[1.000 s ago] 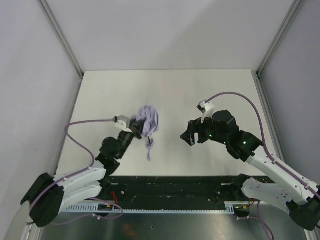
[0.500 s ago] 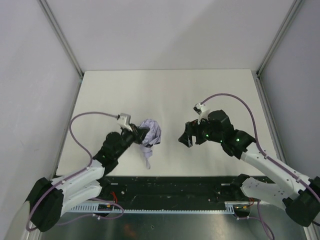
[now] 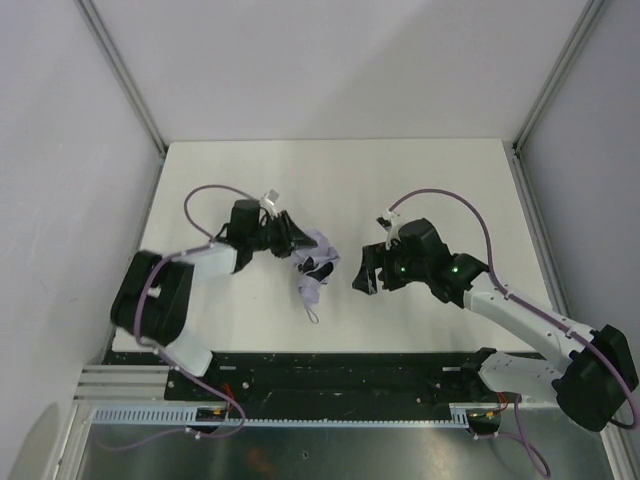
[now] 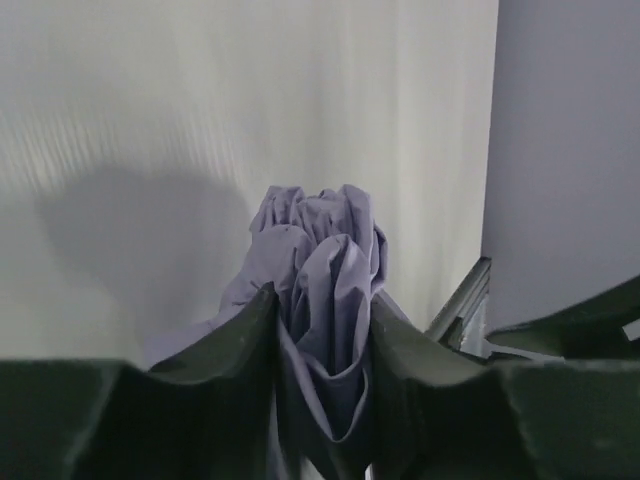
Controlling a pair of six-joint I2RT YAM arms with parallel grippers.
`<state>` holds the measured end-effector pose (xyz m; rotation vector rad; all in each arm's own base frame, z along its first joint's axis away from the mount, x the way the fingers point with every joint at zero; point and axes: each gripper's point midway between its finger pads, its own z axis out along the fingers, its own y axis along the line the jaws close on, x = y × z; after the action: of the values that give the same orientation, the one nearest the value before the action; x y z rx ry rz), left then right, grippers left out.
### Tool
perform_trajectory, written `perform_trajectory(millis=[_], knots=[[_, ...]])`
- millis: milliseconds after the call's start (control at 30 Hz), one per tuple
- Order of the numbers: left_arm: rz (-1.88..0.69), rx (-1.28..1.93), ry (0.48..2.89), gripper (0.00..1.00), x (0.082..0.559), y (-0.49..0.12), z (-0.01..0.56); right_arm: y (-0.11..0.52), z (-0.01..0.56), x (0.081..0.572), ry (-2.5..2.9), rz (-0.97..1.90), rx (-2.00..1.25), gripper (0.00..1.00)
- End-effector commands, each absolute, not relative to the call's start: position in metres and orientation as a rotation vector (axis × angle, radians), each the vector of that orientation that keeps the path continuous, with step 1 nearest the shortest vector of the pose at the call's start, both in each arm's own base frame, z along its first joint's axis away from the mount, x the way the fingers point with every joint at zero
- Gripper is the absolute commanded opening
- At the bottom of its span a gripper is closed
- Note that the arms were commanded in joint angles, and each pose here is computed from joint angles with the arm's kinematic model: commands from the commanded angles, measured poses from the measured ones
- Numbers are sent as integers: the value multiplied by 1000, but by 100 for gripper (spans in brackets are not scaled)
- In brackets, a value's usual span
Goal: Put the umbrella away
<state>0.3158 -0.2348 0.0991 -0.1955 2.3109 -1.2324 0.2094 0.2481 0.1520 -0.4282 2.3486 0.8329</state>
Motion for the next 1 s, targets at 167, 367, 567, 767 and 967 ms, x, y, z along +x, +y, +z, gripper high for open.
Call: perform_trajectory(millis=[167, 367, 567, 767, 967], knots=[[-1290, -148, 2101, 98, 390, -172, 180, 239, 160, 218, 2313, 792, -367, 83], [-1180, -55, 1960, 99, 343, -128, 256, 206, 177, 233, 2259, 659, -226, 83], [-1272, 147, 1798, 99, 264, -145, 319, 132, 217, 255, 2156, 373, -7, 83], [-1234, 355, 1556, 100, 199, -157, 409, 49, 296, 246, 1905, 75, 196, 89], [-1184, 535, 1184, 100, 135, -179, 530, 5, 391, 196, 1561, 169, 352, 93]])
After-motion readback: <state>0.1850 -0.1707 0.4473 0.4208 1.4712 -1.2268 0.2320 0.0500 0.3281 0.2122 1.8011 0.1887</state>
